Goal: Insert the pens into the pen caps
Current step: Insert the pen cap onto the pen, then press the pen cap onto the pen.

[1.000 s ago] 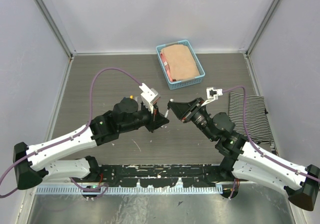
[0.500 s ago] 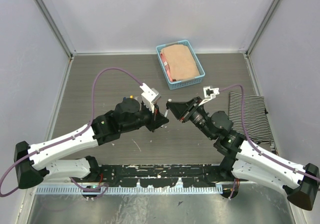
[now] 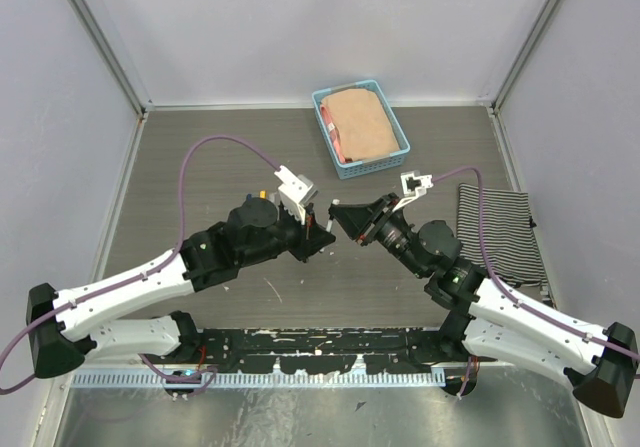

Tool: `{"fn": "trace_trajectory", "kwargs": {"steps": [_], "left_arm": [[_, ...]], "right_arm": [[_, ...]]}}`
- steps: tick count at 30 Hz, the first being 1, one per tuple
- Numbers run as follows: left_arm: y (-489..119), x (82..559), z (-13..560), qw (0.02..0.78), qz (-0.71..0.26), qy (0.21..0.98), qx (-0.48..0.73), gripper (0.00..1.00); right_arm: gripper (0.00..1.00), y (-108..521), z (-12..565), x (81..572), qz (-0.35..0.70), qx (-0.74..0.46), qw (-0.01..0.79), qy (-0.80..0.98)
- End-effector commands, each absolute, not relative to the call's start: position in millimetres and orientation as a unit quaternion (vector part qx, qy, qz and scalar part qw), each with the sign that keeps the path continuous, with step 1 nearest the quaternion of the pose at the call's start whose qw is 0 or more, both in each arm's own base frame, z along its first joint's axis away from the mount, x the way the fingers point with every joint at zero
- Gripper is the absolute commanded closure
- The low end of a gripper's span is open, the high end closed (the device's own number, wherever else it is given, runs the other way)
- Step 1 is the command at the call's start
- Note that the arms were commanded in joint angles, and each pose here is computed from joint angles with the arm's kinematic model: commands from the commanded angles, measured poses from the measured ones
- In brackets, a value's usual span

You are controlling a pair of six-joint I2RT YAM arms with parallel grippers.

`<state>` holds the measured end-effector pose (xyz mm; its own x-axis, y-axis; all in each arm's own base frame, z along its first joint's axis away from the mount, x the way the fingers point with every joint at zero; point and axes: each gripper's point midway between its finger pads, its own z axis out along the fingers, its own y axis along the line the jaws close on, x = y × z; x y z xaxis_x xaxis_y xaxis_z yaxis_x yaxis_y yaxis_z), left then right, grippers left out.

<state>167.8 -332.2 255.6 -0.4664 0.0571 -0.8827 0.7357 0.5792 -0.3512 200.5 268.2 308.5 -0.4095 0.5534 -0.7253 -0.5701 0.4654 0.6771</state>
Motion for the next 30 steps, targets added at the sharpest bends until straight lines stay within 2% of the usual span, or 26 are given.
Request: {"fn": "trace_trajectory", "kwargs": {"steps": [1,8,16,20,21,30], "left_arm": [[-334,174,281,0.484,-0.400,0.742,0.235,1.00],[-340,178,291,0.493,-0.407,0.735,0.227,1.00],[-335,182,299,0.508,-0.402,0.731,0.215,1.00],[-333,184,289,0.502,-0.388,0.741,0.217,1.00],[-332,184,288,0.501,-0.386,0.743,0.217,1.00],[-329,183,281,0.497,-0.374,0.750,0.225,1.00]], "right_arm": [[1.00,275,326,187,0.544,-0.038,0.543,0.639],[0.94,292,312,186,0.545,-0.069,0.521,0.653],[0.69,284,321,185,0.544,-0.057,0.530,0.648],[0.49,274,332,193,0.514,-0.039,0.536,0.668],[0.46,272,334,193,0.507,-0.041,0.538,0.672],[0.40,236,359,201,0.453,0.004,0.573,0.683]]}}
